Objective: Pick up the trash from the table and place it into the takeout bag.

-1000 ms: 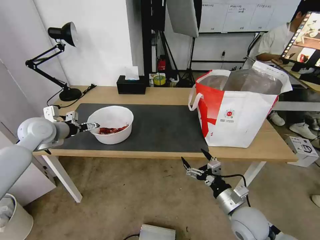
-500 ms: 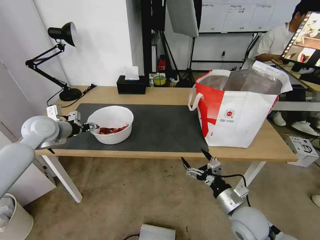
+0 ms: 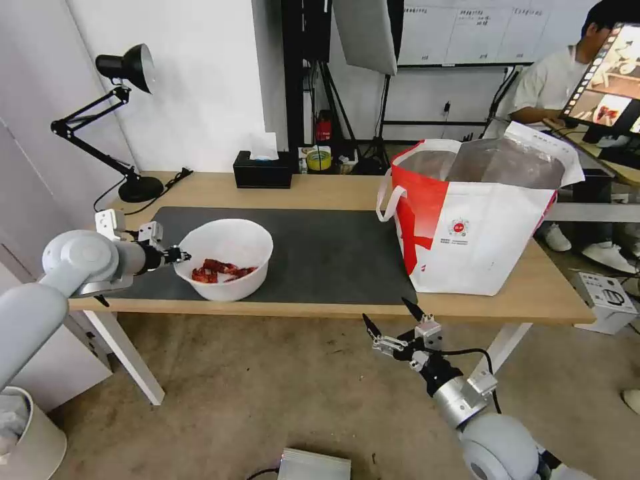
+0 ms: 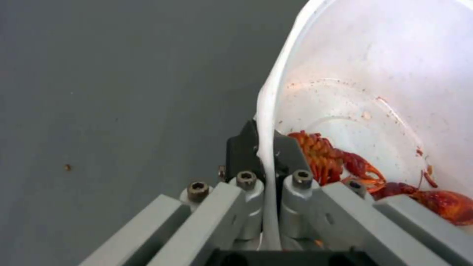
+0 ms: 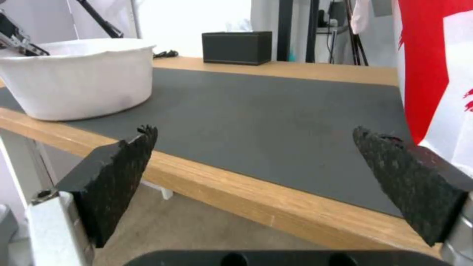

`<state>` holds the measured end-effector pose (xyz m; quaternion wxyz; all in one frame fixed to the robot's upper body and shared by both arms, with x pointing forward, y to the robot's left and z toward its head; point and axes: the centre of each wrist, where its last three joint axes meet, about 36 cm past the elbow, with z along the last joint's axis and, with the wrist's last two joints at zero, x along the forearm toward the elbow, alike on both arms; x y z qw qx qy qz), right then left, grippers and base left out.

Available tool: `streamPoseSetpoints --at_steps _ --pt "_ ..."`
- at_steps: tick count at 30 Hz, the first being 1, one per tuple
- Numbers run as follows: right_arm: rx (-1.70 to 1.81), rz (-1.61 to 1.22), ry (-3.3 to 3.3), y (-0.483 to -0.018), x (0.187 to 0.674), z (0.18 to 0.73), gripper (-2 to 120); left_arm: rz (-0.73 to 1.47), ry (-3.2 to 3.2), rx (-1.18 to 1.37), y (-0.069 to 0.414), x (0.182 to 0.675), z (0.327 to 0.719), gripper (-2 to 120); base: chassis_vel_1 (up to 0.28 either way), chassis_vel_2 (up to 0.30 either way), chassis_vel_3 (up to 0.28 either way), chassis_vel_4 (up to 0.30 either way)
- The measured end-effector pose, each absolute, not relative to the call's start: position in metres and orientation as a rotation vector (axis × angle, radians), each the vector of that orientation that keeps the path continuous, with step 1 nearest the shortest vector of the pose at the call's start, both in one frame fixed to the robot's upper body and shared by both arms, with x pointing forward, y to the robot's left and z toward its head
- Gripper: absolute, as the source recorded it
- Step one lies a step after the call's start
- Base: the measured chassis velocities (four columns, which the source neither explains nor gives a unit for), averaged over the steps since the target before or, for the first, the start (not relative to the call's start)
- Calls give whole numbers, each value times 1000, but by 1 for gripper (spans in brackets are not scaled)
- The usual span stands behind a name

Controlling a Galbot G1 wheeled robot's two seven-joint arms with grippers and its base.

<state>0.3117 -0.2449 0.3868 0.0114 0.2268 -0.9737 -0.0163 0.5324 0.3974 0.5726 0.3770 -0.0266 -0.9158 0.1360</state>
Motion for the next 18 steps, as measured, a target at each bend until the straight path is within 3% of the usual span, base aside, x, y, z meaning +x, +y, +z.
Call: streamPoseSetpoints --at_steps 6,18 --pt "707 -51 -3037 -245 312 387 100 351 -2359 -101 388 531 579 0 0 0 0 0" --pt "707 -51 -3037 -245 312 387 100 367 -2499 -318 339 528 657 0 0 0 0 0"
